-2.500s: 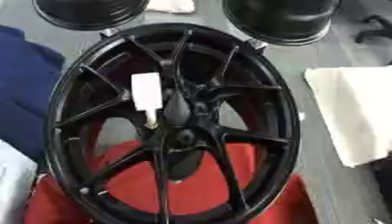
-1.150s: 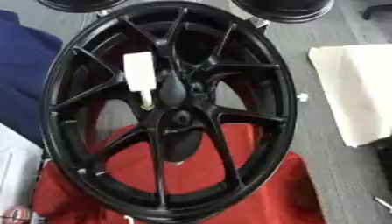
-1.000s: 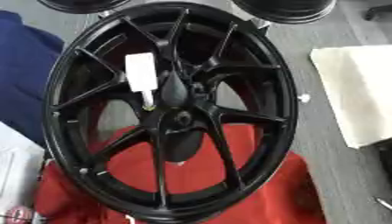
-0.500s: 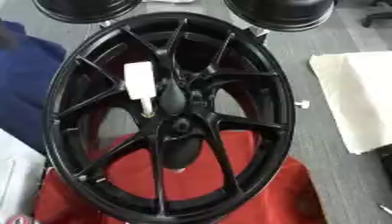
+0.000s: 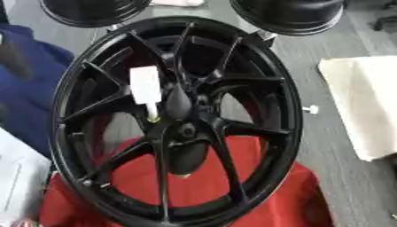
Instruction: Pull the pin out of the wheel hub.
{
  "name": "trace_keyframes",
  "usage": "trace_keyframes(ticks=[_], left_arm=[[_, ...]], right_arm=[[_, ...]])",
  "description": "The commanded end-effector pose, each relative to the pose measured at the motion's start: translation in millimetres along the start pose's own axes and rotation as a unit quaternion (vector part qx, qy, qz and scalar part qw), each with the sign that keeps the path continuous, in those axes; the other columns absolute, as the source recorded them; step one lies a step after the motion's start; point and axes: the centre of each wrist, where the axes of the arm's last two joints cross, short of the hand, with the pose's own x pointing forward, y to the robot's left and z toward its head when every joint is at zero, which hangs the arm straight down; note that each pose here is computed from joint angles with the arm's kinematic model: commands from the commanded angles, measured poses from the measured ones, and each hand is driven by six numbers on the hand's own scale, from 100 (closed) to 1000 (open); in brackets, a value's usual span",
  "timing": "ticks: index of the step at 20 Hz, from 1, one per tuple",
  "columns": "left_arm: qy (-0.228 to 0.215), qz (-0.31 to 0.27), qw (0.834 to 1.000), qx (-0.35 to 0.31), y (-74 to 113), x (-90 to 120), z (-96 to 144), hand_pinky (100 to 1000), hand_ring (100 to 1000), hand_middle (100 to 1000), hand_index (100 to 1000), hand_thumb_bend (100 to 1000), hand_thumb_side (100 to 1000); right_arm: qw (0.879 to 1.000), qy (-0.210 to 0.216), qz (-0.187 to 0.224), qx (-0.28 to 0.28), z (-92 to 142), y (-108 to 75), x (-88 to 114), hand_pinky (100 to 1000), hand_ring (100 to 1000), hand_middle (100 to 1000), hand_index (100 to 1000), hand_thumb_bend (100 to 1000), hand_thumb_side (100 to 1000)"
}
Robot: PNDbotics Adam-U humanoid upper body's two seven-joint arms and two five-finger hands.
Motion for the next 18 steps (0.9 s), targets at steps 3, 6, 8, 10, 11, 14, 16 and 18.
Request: trace_keyframes(ticks=[3,6,8,10,11,14,16,18], left_arm=[[0.007,-0.013,1.0,-0.016,6.8,11,-5,830,812,749,809,218,618],[-0.001,-0.022,0.999,-0.033,8.7,18,-13,829,813,750,809,231,624],[-0.004,-0.023,0.999,-0.035,11.5,24,-18,830,815,750,810,239,623],[-0.006,-0.017,1.0,-0.022,15.7,30,-23,824,813,745,809,220,621],[-0.006,-0.009,1.0,-0.011,18.0,34,-26,820,811,742,809,224,621],[-0.002,0.021,1.0,0.021,22.3,44,-35,813,811,739,812,241,622],[0.004,0.035,0.999,0.037,23.9,51,-41,814,815,743,820,269,619],[0.014,0.044,0.998,0.048,24.7,56,-46,816,822,750,833,314,615]], right_arm=[[1.0,-0.009,0.02,0.017,-7,-6.3,7,783,601,555,675,100,541],[1.0,-0.008,0.019,0.019,-7,-6.2,6,783,601,555,675,100,541],[1.0,-0.007,0.018,0.021,-7,-6.0,6,784,601,555,675,100,541],[1.0,-0.007,0.018,0.022,-7,-5.7,6,784,600,555,675,100,541],[1.0,-0.006,0.018,0.023,-7,-5.6,5,784,601,555,675,100,541],[1.0,-0.005,0.017,0.024,-7,-5.4,5,784,601,556,675,100,541],[1.0,-0.004,0.016,0.025,-7,-5.2,4,784,601,556,675,100,541],[1.0,-0.004,0.015,0.026,-7,-4.9,4,784,601,555,675,100,541]])
